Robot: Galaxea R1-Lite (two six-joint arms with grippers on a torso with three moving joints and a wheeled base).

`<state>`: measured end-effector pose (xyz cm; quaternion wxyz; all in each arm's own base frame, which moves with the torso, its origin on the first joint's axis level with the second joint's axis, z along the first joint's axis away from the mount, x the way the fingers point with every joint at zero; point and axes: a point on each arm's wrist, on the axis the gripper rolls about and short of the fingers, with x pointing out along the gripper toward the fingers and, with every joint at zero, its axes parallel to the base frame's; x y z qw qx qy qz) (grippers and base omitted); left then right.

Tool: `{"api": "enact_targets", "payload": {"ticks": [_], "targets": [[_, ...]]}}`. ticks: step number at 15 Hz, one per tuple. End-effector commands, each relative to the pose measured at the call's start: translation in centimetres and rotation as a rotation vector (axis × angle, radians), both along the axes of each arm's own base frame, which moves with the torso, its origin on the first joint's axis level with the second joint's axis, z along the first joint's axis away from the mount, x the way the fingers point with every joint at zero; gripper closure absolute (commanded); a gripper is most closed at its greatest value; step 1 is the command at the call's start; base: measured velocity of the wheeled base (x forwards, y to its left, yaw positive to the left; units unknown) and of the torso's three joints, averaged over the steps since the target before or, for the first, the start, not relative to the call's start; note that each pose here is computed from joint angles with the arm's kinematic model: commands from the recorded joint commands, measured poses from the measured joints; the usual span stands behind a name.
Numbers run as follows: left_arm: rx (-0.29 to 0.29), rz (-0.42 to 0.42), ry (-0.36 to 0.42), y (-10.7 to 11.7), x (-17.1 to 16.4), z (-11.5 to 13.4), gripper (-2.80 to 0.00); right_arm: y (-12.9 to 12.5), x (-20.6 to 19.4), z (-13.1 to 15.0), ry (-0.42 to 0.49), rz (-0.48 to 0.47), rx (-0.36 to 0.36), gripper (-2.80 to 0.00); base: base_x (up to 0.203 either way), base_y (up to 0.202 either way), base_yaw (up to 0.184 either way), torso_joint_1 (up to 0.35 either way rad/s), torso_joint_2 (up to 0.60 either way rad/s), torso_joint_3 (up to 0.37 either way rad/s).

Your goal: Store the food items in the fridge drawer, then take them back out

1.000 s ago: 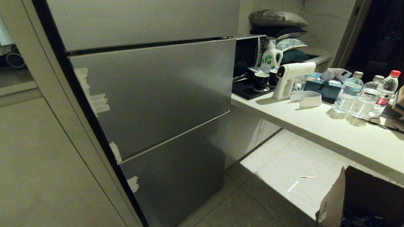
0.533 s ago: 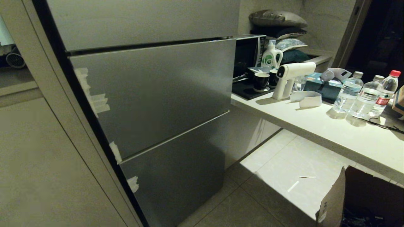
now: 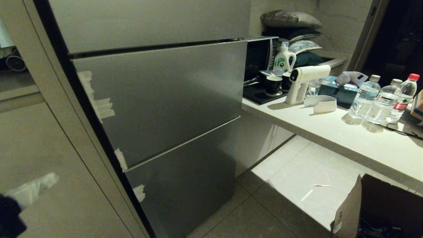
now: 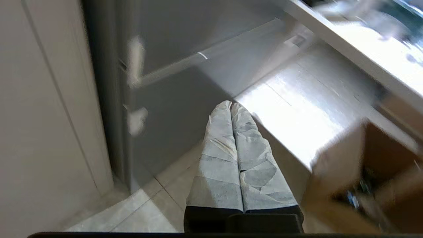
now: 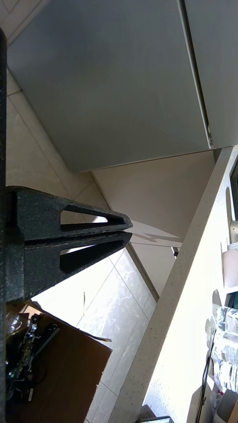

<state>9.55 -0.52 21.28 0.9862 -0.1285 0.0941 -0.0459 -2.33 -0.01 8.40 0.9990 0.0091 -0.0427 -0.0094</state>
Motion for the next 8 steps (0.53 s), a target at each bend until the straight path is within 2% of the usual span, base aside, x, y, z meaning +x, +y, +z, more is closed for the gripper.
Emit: {"api": "enact_targets", "payload": {"ticks": [1,4,6,8], "targets": [[-0.001,0.093,0.084,1.0,8.6,-0.9,0.00,0.0,0.2,-0.8,0.030,0.000,0.001,0.00,0.000,0.000,0.000,0.000,0.00,0.000],[0.011,0.223,-0.024,4.4,13.0,0.5,0.00,0.0,0.2,-0.8,0.030,0.000,0.001,0.00,0.000,0.000,0.000,0.000,0.00,0.000],[0.011,0.212,-0.069,5.7,14.1,1.6,0.00,0.0,0.2,-0.8,0.030,0.000,0.001,0.00,0.000,0.000,0.000,0.000,0.00,0.000],[0.002,0.160,-0.081,5.8,14.5,1.9,0.00,0.0,0.2,-0.8,0.030,0.000,0.001,0.00,0.000,0.000,0.000,0.000,0.00,0.000]]}}
